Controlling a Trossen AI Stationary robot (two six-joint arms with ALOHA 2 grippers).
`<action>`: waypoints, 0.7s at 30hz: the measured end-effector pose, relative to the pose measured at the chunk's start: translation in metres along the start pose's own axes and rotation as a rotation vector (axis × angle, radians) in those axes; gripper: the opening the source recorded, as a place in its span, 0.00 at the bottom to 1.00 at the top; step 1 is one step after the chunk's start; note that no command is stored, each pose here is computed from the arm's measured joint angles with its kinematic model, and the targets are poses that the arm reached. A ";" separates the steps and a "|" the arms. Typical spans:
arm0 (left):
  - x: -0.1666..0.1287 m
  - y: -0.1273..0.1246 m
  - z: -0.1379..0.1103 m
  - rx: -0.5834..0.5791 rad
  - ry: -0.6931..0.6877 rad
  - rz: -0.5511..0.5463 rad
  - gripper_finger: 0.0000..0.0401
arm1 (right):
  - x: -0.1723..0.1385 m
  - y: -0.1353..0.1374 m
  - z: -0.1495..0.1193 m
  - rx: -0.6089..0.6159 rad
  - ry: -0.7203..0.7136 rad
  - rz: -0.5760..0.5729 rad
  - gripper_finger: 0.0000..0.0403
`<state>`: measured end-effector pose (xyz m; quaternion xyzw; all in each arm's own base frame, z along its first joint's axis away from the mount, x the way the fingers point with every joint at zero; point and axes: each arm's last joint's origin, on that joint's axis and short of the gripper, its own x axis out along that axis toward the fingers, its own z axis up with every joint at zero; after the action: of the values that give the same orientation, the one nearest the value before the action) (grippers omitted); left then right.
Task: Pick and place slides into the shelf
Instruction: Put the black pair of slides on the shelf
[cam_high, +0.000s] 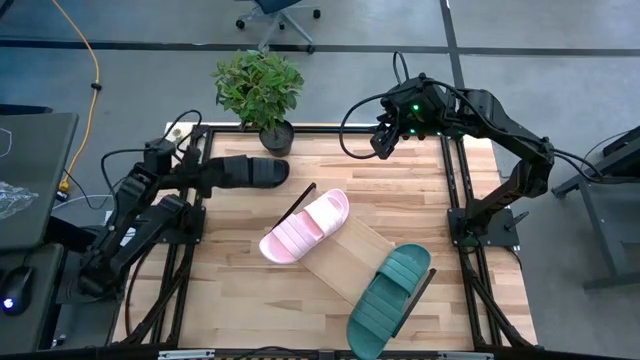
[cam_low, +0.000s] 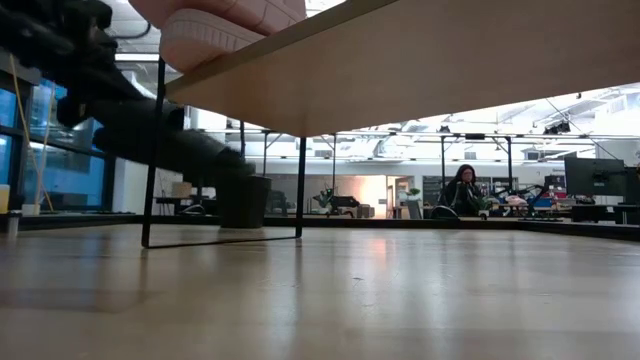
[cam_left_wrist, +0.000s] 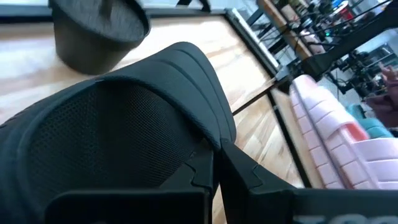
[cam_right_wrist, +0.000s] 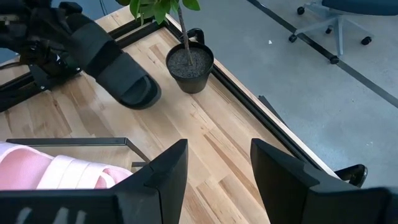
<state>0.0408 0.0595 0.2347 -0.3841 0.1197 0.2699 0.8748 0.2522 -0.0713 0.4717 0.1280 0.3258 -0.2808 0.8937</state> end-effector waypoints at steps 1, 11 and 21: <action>-0.002 -0.003 0.002 0.009 -0.011 -0.004 0.00 | 0.000 0.000 0.000 0.000 0.000 0.000 0.42; -0.027 -0.031 0.021 0.046 -0.107 -0.033 0.00 | 0.000 0.000 0.000 0.000 0.000 0.000 0.42; -0.047 -0.054 0.033 0.083 -0.183 -0.062 0.00 | 0.000 0.000 0.000 -0.004 0.000 0.000 0.42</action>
<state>0.0322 0.0355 0.3097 -0.3245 0.0385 0.2716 0.9052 0.2522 -0.0713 0.4717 0.1261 0.3262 -0.2801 0.8940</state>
